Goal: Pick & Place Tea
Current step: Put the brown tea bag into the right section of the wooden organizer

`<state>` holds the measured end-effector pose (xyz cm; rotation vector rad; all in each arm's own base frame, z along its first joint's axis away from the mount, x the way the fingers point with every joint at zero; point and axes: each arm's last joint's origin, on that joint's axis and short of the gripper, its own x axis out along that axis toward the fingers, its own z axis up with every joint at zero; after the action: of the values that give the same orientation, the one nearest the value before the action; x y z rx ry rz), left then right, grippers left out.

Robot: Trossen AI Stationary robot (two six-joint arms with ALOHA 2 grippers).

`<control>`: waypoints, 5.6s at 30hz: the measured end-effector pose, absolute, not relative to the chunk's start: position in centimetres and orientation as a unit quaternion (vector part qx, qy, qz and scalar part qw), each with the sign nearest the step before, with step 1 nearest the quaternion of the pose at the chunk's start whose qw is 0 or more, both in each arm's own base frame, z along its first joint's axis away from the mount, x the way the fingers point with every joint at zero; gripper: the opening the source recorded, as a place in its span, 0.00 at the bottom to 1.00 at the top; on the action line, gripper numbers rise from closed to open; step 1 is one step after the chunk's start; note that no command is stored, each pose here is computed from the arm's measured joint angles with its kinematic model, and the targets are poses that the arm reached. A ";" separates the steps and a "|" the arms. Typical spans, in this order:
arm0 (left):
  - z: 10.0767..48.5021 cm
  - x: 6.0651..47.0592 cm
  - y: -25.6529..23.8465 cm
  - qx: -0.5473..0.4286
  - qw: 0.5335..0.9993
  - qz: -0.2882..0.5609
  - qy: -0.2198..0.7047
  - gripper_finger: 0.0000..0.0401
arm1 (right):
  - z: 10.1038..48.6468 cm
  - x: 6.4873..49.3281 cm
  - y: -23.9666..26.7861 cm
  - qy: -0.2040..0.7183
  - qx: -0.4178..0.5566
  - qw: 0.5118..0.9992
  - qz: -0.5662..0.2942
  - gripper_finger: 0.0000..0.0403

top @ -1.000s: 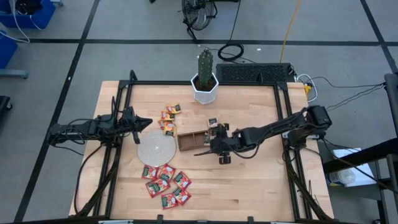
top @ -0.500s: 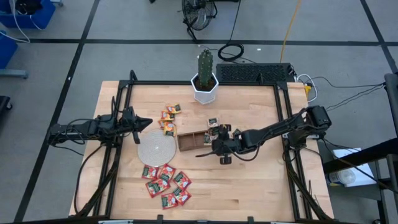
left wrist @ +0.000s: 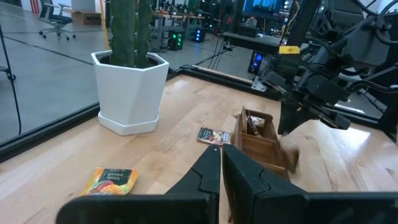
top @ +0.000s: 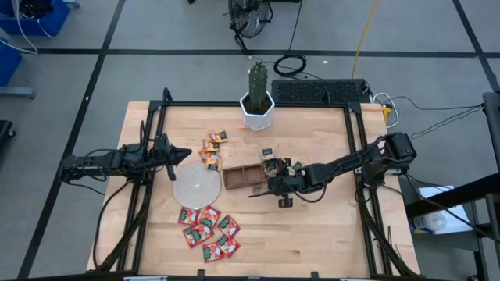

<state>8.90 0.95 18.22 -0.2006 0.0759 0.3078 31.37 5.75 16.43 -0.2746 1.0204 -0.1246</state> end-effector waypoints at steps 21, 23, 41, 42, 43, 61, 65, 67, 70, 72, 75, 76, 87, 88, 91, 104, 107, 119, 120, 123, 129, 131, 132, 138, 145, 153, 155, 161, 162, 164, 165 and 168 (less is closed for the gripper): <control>18.2 8.9 0.9 -0.100 0.982 0.153 0.038 0.05 | 16.4 33.4 6.8 0.422 -0.016 0.906 0.024 0.56; 18.2 8.9 0.9 -0.100 0.982 0.153 0.038 0.05 | 15.4 33.8 6.9 0.423 -0.011 0.906 0.025 0.62; 18.2 8.9 0.9 -0.100 0.982 0.153 0.038 0.05 | 12.0 34.8 7.8 0.452 -0.016 0.892 0.012 0.46; 18.2 8.9 0.9 -0.100 0.982 0.153 0.038 0.05 | 12.0 34.8 8.0 0.449 -0.020 0.893 0.016 0.43; 18.2 8.9 0.9 -0.100 0.982 0.153 0.037 0.05 | 12.0 34.9 8.1 0.445 -0.021 0.895 0.019 0.40; 18.2 8.9 0.9 -0.100 0.982 0.153 0.038 0.05 | 13.1 34.2 10.8 0.416 -0.090 0.904 0.045 0.00; 18.2 8.9 0.9 -0.100 0.982 0.153 0.038 0.05 | 15.6 33.4 11.4 0.378 -0.135 0.916 -0.017 0.00; 18.2 8.9 0.9 -0.100 0.982 0.153 0.038 0.05 | 17.2 32.8 11.7 0.343 -0.154 0.921 -0.097 0.00; 18.2 8.9 0.9 -0.100 0.982 0.153 0.038 0.05 | 18.3 31.5 12.0 0.288 -0.177 0.903 -0.264 0.00; 18.2 8.9 0.9 -0.100 0.982 0.153 0.037 0.05 | 18.2 30.6 12.1 0.260 -0.181 0.885 -0.341 0.00; 18.2 8.9 0.9 -0.100 0.982 0.153 0.038 0.05 | 17.2 30.0 11.9 0.246 -0.133 0.880 -0.385 0.00; 18.2 8.9 0.9 -0.100 0.982 0.153 0.038 0.05 | 16.6 29.9 11.8 0.250 -0.110 0.879 -0.392 0.00; 18.2 8.9 0.9 -0.100 0.982 0.153 0.037 0.05 | 12.1 28.7 8.6 0.240 0.010 0.867 -0.437 0.00; 18.2 8.9 0.9 -0.100 0.982 0.153 0.037 0.05 | 12.1 28.9 8.5 0.238 0.011 0.869 -0.434 0.00; 18.2 8.9 0.9 -0.100 0.982 0.153 0.037 0.05 | 12.2 29.3 8.3 0.243 0.006 0.874 -0.420 0.00; 18.2 8.9 0.9 -0.100 0.982 0.153 0.038 0.05 | 12.6 30.3 7.7 0.241 -0.011 0.882 -0.404 0.24; 18.2 8.9 0.9 -0.100 0.982 0.153 0.038 0.05 | 12.6 30.4 7.5 0.248 -0.004 0.883 -0.399 0.30; 18.2 8.9 0.9 -0.100 0.982 0.153 0.038 0.05 | 12.6 30.6 7.1 0.275 0.007 0.888 -0.368 0.45; 18.2 8.9 0.9 -0.100 0.982 0.153 0.038 0.05 | 12.7 30.6 7.1 0.275 0.009 0.889 -0.367 0.45; 18.2 8.9 0.9 -0.100 0.982 0.153 0.038 0.05 | 13.0 30.5 7.1 0.276 0.010 0.890 -0.363 0.45; 18.2 8.9 0.9 -0.100 0.982 0.153 0.038 0.05 | 13.7 30.5 7.1 0.272 0.008 0.893 -0.358 0.46; 18.2 8.9 0.9 -0.100 0.982 0.153 0.038 0.05 | 14.0 30.4 7.1 0.272 0.012 0.896 -0.351 0.47; 18.2 8.9 0.9 -0.100 0.982 0.153 0.037 0.05 | 14.1 30.4 7.1 0.271 0.012 0.897 -0.350 0.47; 18.2 8.9 0.9 -0.100 0.982 0.153 0.038 0.05 | 14.8 30.4 6.7 0.266 0.012 0.898 -0.350 0.51; 18.2 8.9 0.9 -0.100 0.982 0.153 0.038 0.05 | 14.8 30.6 5.9 0.285 0.023 0.898 -0.335 0.52; 18.2 8.9 0.9 -0.100 0.982 0.153 0.038 0.05 | 14.6 30.8 5.4 0.303 0.044 0.899 -0.313 0.52; 18.2 8.9 0.9 -0.100 0.982 0.153 0.038 0.05 | 14.6 30.9 5.2 0.311 0.053 0.900 -0.301 0.53; 18.2 8.9 0.9 -0.100 0.982 0.153 0.038 0.05 | 14.5 31.1 4.7 0.326 0.075 0.901 -0.277 0.53; 18.2 8.9 0.9 -0.100 0.982 0.153 0.037 0.05 | 14.5 31.1 4.6 0.327 0.076 0.901 -0.276 0.53; 18.2 8.9 0.9 -0.100 0.982 0.153 0.038 0.05 | 14.7 31.0 4.5 0.327 0.079 0.900 -0.276 0.53; 18.2 8.9 0.9 -0.100 0.982 0.153 0.038 0.05 | 14.8 31.0 4.4 0.327 0.082 0.900 -0.277 0.53; 18.2 8.9 0.9 -0.100 0.982 0.153 0.038 0.05 | 15.4 30.8 4.1 0.318 0.095 0.899 -0.285 0.53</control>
<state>8.90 0.95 18.21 -0.2006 0.0757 0.3078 30.84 4.08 15.41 0.1970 0.6579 -0.5901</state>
